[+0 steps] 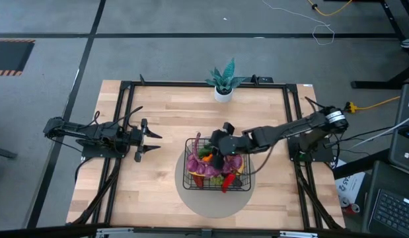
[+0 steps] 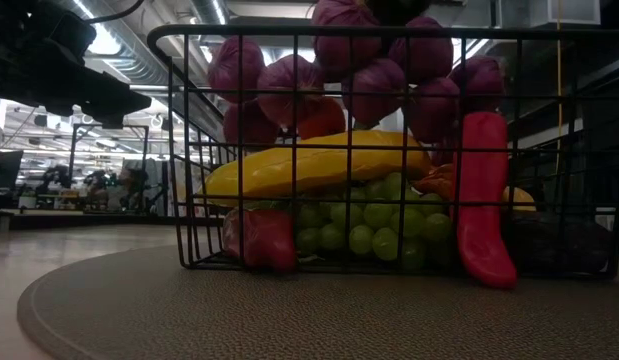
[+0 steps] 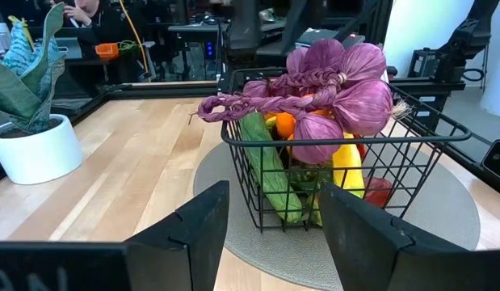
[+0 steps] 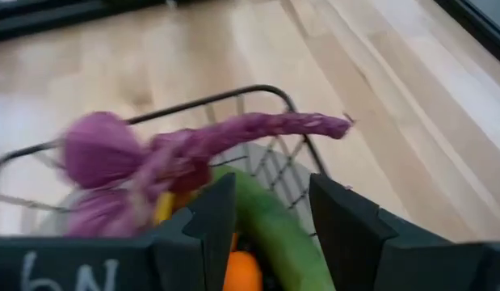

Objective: Build produce basket
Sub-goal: Put the purple garlic into the black wire basket

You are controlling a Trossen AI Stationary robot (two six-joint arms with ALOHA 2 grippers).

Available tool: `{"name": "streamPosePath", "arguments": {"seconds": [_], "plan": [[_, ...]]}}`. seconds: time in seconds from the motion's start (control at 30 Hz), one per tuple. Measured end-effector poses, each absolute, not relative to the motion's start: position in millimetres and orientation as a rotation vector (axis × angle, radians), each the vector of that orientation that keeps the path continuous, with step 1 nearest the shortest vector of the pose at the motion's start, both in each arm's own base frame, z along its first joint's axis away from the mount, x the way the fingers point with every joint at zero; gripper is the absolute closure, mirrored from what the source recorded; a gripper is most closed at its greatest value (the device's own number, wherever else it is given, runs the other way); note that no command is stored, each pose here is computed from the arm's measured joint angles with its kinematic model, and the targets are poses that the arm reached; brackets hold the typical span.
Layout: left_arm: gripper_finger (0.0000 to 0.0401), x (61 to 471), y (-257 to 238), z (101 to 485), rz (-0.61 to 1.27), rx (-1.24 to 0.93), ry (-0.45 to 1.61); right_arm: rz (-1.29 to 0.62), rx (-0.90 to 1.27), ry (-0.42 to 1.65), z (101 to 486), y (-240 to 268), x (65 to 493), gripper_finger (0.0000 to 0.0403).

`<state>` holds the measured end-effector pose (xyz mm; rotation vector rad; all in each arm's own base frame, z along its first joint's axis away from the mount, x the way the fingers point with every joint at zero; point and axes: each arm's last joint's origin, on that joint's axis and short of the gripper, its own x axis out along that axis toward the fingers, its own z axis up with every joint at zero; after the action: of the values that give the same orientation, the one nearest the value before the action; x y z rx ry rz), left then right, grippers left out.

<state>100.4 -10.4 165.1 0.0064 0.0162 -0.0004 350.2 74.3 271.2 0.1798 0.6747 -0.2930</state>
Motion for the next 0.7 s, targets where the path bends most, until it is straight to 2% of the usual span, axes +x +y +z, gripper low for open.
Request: {"name": "streamPosePath", "arguments": {"seconds": [0.13,0.23,0.47,0.7], "plan": [[0.0213,100.4,-10.4,165.0,0.0,0.006,0.017,-0.298,0.192,0.723,256.9,63.8,359.2,0.0242],[0.0213,100.4,-10.4,165.0,0.0,0.006,0.017,-0.228,0.233,0.77,249.3,59.8,363.7,0.0242],[0.0213,100.4,-10.4,165.0,-0.001,0.006,0.017,0.056,0.286,0.845,244.0,62.6,367.1,0.0242],[0.0213,100.4,-10.4,165.0,-0.001,0.006,0.017,0.275,0.254,0.744,255.2,68.8,372.0,0.0242]]}}
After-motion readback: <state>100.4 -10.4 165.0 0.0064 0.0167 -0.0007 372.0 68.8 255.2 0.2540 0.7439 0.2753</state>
